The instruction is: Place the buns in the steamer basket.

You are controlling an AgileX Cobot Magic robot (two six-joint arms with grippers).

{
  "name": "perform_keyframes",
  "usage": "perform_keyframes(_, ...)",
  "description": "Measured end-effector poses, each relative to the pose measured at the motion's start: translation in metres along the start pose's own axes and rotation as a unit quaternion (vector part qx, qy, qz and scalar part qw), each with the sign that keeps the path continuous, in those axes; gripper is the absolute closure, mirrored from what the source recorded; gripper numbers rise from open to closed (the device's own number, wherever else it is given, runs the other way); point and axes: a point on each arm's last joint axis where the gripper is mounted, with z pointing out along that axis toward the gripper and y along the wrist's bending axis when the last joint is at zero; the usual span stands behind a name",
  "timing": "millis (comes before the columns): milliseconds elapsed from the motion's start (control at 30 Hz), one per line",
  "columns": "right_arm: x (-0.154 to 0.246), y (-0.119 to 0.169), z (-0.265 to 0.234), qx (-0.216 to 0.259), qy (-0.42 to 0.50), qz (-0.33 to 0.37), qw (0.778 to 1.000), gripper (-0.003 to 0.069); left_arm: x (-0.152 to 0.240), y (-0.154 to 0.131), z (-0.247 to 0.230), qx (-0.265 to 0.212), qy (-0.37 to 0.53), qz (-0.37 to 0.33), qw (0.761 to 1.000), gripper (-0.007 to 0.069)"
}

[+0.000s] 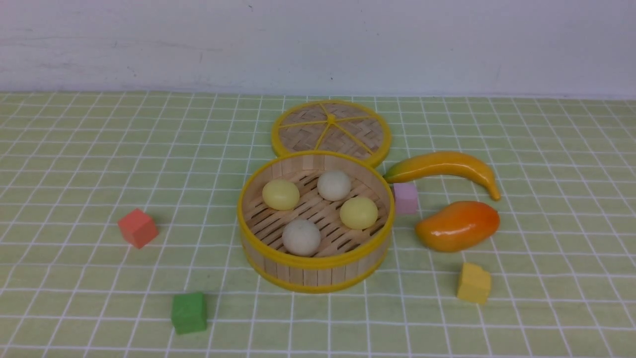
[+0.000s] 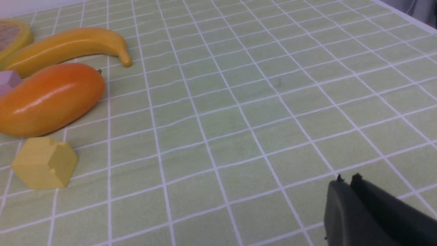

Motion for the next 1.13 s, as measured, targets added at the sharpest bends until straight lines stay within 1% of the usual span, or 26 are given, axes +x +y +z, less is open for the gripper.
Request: perform_keyframes(1133,0.0,-0.0001,0.0,0.001,0.0,0.0,1.0,0.0587,0.0,0.0,0.0,0.0,0.0,0.0,1.0,0.0388)
